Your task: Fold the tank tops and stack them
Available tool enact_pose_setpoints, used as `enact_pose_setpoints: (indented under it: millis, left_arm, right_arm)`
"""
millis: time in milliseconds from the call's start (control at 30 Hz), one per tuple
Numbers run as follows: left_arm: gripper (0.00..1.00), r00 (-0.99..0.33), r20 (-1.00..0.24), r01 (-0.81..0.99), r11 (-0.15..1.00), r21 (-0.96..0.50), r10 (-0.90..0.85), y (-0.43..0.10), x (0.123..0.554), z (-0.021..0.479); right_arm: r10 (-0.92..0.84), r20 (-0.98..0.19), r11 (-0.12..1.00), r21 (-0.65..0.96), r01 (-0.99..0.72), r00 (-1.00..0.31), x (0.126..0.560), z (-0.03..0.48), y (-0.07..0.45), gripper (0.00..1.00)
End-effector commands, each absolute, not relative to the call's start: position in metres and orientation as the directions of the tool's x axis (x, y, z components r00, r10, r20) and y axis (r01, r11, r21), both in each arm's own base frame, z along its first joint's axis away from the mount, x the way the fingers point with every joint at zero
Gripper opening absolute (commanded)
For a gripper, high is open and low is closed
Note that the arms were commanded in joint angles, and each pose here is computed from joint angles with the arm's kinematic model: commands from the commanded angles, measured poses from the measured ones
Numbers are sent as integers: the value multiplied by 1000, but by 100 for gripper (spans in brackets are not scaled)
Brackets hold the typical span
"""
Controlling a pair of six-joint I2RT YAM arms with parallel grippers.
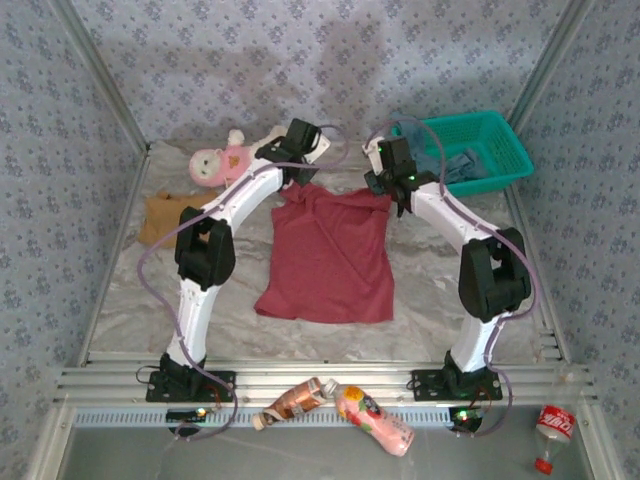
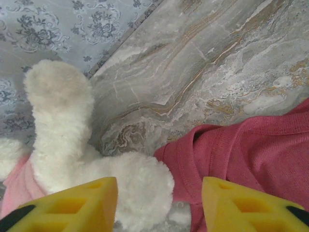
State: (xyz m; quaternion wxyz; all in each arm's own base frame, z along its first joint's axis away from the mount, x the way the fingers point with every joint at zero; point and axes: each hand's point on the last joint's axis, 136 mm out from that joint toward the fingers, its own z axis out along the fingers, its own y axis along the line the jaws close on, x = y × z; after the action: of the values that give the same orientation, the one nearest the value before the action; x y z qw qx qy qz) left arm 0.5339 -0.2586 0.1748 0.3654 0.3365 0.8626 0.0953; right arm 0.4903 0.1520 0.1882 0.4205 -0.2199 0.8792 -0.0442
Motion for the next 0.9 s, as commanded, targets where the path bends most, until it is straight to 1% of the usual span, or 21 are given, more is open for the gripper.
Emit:
enact_pose_setpoints:
  millis: [0,67,100,167,233,333,433,567,700,867]
  left_arm:
    - [54,-617,-547,486,821,301,566,-240,497,205]
    - [57,-685,-513,490,849,200,517,-232,468,205]
    - [58,-728,-475,487,861,149,494,-228,449,200]
    - [59,-798,-404,455,887,81,446,-214,410,186]
    - [60,-864,-345,400,916,-26,367,-205,367,172]
    - [60,-942,-239,276,948,-159,234,-193,309,141]
    - [60,-980,-147,162,966,-201,134,-177,265,111]
    - [60,-994,-104,65,971,-229,43,-163,234,86]
    - [59,-997,-70,5,966,-257,-14,-157,220,68]
    - [57,-998,-38,-36,970,-241,-47,-146,206,49]
  right_arm:
    - [-306,-676,940,-104,-324,-670,456,193,139,48]
    - [-258,-674,942,-14,-337,-692,429,195,145,50]
    - [-222,-660,941,47,-334,-717,411,191,149,51]
    - [-155,-601,942,148,-300,-784,373,178,152,53]
    - [-81,-530,946,226,-233,-844,332,157,150,54]
    - [-17,-473,954,257,-157,-881,289,135,153,55]
    - [-18,-390,966,230,-116,-921,253,104,153,56]
    - [-9,-344,974,210,-86,-939,223,70,159,56]
    - [-25,-311,984,158,-77,-950,207,51,156,53]
    - [-21,-261,992,111,-52,-965,188,36,147,51]
